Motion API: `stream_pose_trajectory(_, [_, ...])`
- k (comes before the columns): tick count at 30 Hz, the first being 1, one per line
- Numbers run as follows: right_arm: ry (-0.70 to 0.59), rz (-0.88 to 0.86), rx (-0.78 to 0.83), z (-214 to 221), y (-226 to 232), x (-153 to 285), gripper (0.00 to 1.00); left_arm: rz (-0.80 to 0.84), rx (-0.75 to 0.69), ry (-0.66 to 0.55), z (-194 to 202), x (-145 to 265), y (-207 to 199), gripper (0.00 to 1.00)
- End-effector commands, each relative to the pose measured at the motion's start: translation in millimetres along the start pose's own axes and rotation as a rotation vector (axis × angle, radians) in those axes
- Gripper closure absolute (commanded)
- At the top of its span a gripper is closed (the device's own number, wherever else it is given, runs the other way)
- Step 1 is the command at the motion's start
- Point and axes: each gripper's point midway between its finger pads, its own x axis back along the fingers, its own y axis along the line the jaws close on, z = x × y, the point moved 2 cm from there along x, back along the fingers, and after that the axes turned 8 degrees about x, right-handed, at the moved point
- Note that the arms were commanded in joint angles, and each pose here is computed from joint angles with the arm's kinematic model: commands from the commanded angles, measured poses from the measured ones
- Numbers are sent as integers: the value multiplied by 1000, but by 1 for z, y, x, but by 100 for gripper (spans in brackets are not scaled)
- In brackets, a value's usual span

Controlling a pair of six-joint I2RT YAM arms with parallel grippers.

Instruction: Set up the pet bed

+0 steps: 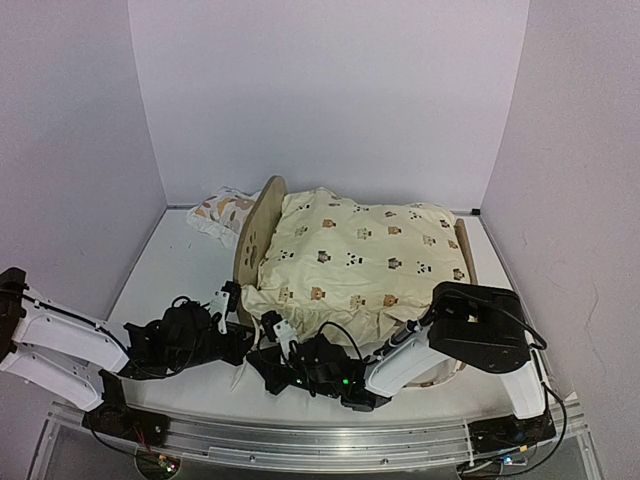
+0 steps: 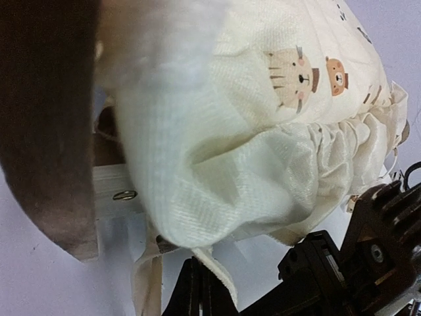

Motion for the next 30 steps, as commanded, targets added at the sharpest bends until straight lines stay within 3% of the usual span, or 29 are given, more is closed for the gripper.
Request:
stream_pose_trajectory(1, [-56, 1, 25, -18, 2, 6, 86, 78, 6, -39, -9, 3, -13, 100])
stream_pose_trajectory(20, [87, -2, 207, -26, -2, 71, 55, 136, -10, -74, -4, 9, -7, 100])
stream_pose_trajectory(27, [69, 179, 382, -41, -35, 74, 76, 123, -14, -76, -3, 9, -3, 100])
stream_pose_trajectory(30, [79, 181, 417, -41, -43, 63, 80, 122, -16, -76, -3, 8, -2, 100])
